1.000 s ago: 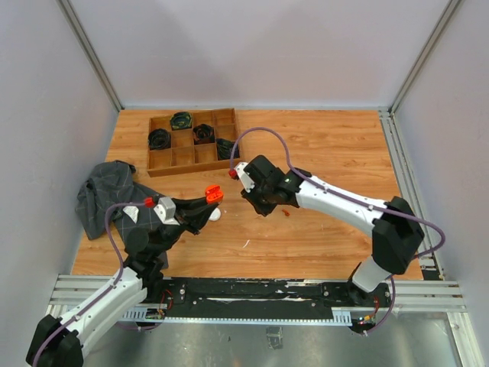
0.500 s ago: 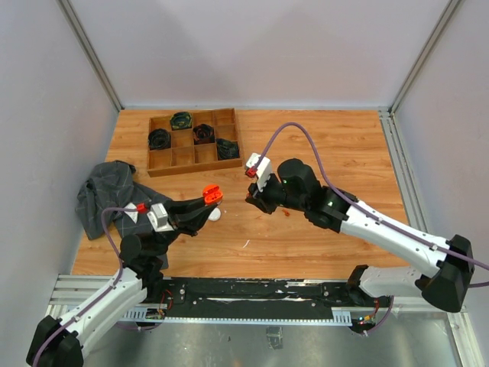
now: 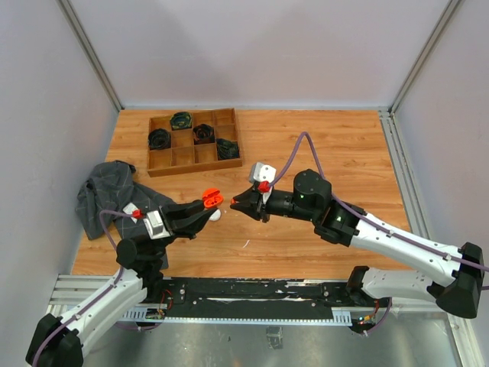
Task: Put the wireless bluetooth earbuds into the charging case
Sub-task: Place the earbud in the charging case.
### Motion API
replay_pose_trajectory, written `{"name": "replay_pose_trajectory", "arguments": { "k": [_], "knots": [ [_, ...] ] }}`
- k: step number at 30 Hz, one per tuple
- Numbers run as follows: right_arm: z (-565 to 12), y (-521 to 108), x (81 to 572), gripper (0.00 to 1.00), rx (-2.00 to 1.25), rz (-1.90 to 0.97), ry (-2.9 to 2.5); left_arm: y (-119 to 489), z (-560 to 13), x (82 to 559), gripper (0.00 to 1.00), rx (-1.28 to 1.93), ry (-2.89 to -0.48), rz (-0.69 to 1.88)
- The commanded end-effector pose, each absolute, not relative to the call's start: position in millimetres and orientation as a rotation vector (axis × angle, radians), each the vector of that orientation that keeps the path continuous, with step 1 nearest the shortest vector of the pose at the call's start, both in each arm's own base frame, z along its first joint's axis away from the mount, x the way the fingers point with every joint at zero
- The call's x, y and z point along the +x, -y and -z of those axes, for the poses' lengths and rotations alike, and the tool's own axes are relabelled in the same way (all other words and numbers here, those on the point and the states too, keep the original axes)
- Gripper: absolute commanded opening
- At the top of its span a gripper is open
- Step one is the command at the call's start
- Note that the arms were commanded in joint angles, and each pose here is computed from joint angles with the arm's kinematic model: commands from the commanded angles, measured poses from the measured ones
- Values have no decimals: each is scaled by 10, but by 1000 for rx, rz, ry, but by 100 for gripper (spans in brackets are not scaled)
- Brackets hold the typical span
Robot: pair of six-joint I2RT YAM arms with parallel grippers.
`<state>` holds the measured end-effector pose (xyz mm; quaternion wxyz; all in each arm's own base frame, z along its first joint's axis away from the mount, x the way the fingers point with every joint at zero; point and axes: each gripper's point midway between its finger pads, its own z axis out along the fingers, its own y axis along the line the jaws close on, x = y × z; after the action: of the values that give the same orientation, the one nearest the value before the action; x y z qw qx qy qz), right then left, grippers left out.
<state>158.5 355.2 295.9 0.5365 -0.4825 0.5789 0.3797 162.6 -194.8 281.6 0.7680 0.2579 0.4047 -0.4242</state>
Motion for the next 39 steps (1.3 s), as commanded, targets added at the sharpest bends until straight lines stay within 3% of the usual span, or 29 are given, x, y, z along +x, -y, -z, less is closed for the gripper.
{"name": "replay_pose_trajectory", "arguments": {
  "k": [1, 14, 39],
  "knots": [
    [-3355, -3603, 1419, 10, -1136, -972, -1190, 1974, -2277, 1577, 0, 606, -964, 928],
    [-3512, -3830, 1261, 10, -1144, -1101, -1077, 2035, -2265, 1530, 0, 651, -962, 957],
    [-3203, -3948, 1353, 11, -1176, -1076, -1149, 2057, -2295, 1474, 0, 668, -946, 984]
  ]
}}
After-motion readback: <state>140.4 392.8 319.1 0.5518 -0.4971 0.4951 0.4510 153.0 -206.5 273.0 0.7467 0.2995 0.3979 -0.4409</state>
